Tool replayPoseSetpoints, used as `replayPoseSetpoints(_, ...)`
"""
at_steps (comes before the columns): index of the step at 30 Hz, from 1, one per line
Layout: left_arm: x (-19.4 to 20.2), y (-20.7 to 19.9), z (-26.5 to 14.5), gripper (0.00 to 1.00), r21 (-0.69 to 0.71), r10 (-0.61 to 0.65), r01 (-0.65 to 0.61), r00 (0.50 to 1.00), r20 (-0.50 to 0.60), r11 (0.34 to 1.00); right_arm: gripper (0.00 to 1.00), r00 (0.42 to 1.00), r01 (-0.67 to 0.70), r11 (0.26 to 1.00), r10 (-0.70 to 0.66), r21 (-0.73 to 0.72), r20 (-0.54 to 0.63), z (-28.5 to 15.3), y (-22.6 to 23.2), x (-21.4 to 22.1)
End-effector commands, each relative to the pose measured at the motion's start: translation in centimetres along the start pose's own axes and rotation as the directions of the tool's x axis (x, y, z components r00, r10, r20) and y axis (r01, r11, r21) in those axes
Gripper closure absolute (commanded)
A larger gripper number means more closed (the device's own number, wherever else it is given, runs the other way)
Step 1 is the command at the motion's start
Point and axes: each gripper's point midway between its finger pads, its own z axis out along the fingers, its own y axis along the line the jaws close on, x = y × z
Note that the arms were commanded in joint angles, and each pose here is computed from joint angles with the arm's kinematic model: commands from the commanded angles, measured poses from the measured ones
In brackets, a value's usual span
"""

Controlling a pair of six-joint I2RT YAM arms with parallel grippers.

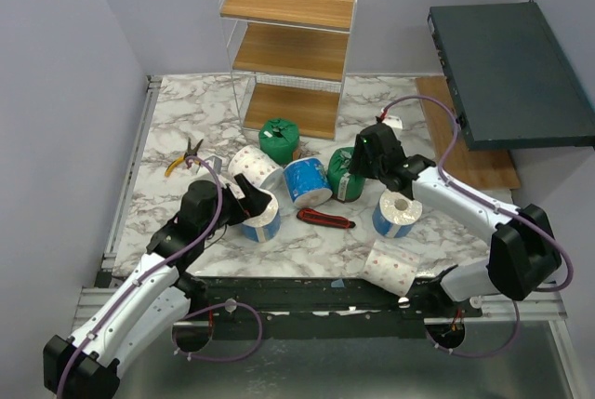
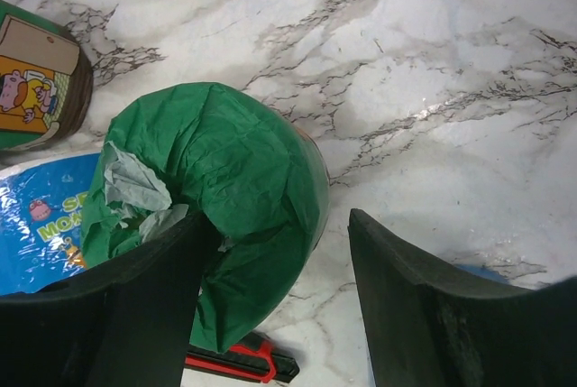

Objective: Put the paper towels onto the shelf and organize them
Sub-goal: Pick up the paper towel from the center of the board.

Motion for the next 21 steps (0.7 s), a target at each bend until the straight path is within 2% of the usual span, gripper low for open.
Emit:
replayPoseSetpoints(1,0.9,0.2,0.3,0.03,0.007,-0.012,0.012,0.999,-0.029,1.000,0.33,1.000,-0.016,1.000,0.016,0.009,-0.005,0.6,0.0,0.0)
replayPoseSetpoints(12,1.4,0.5,0.8,0.03,-0.004,-0.024,0.024,0.998,-0.053,1.000,0.36,0.998,-0.019,1.000,0.019,0.001,-0.056,1.8,-0.1,1.6)
replayPoseSetpoints(21,1.7,0.7,0.9,0.03,-0.008,-0.028,0.027,0.998,-0.064,1.000,0.48,0.996,-0.016,1.000,0.015,-0.014,-0.085,2.3,0.3,2.4)
